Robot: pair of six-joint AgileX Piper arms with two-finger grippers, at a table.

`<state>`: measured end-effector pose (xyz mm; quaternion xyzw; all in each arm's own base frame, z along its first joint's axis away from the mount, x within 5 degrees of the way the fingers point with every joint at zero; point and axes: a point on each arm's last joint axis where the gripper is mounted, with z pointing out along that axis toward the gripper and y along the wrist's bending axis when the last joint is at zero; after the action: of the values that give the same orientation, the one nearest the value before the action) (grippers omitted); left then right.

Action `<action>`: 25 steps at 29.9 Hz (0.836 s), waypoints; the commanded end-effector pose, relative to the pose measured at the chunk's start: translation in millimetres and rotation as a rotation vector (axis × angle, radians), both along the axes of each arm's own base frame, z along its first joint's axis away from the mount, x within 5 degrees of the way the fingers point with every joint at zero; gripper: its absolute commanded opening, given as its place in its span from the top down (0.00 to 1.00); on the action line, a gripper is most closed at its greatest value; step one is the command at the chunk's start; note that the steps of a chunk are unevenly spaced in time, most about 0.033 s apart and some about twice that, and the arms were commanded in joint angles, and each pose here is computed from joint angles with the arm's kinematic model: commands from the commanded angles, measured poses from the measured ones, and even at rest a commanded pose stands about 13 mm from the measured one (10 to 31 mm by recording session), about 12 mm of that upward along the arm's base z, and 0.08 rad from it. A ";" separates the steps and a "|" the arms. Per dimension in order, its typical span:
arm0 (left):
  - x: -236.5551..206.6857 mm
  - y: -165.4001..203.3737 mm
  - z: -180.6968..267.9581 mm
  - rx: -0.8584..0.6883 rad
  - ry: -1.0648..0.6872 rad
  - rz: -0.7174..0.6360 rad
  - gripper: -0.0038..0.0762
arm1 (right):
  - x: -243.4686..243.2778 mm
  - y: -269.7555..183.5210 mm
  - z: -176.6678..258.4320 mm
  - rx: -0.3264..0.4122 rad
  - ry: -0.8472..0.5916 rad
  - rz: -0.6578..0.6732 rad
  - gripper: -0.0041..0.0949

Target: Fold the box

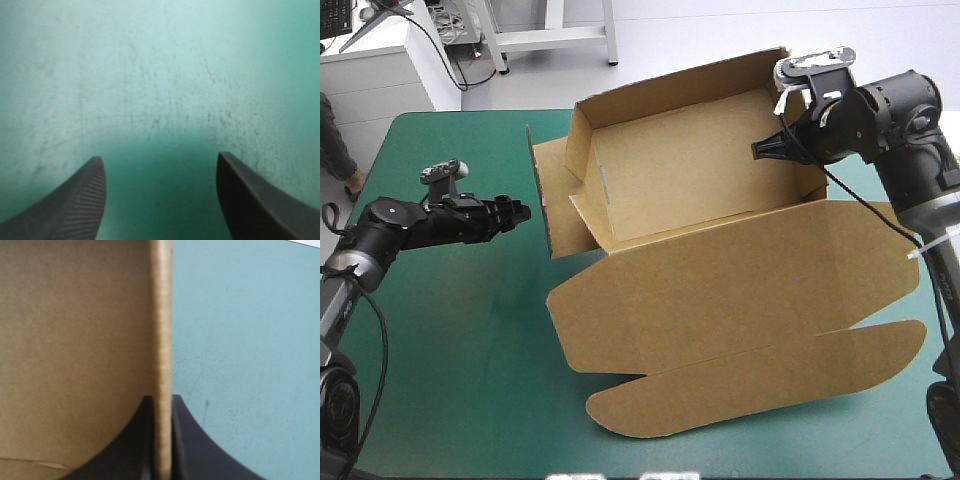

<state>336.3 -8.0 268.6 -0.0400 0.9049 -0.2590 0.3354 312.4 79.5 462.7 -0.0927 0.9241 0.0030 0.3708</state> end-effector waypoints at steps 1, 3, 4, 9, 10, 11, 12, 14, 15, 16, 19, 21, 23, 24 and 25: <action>13.3 -5.3 13.1 -0.145 -0.097 0.009 0.39 | -19.3 -7.6 25.0 0.021 -0.078 -0.008 0.98; 18.9 -8.4 6.3 -0.210 -0.090 -0.003 0.39 | -19.3 -7.6 25.0 0.018 -0.079 -0.005 0.98; 20.9 -10.6 3.9 -0.249 -0.089 -0.018 0.39 | -19.3 -7.8 25.1 0.016 -0.079 -0.006 0.98; 23.5 -20.2 9.3 -0.392 -0.146 -0.087 0.39 | -18.6 -8.1 25.8 0.010 -0.091 -0.004 0.98; 23.3 -23.2 11.8 -0.417 -0.159 -0.101 0.39 | -18.2 -7.9 26.3 0.012 -0.098 -0.004 0.98; 22.6 -26.3 14.7 -0.443 -0.171 -0.114 0.39 | -17.8 -7.6 26.8 0.015 -0.105 -0.002 0.98; 22.1 -29.8 16.1 -0.459 -0.174 -0.127 0.39 | -17.4 -7.3 27.3 0.018 -0.112 0.000 0.98; 20.3 -37.5 18.0 -0.476 -0.184 -0.167 0.39 | -16.9 -7.1 27.9 0.020 -0.120 0.001 0.98; 19.1 -41.2 18.7 -0.485 -0.182 -0.188 0.39 | -16.0 -6.8 27.7 0.021 -0.123 0.002 0.98; 17.9 -45.6 19.7 -0.498 -0.180 -0.208 0.39 | -14.9 -6.7 27.0 0.018 -0.123 0.001 0.98; 13.0 -54.7 24.9 -0.525 -0.183 -0.258 0.39 | -8.8 -5.0 22.4 0.014 -0.114 0.001 0.98; 9.0 -59.5 30.6 -0.532 -0.194 -0.283 0.39 | -5.7 -4.2 19.9 0.012 -0.108 0.002 0.98; 4.2 -60.1 38.7 -0.534 -0.214 -0.298 0.39 | 0.2 -2.5 14.7 0.008 -0.094 0.002 0.98; 1.5 -60.4 43.1 -0.534 -0.226 -0.305 0.39 | 4.1 -1.3 11.2 0.006 -0.085 0.002 0.98; -2.3 -60.5 49.8 -0.530 -0.245 -0.311 0.39 | 6.7 -0.6 8.9 0.004 -0.080 0.003 0.98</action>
<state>347.5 -63.2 273.4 0.0134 0.7984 -0.5007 0.3342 323.4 81.3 452.0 -0.1010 0.9287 -0.0101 0.3568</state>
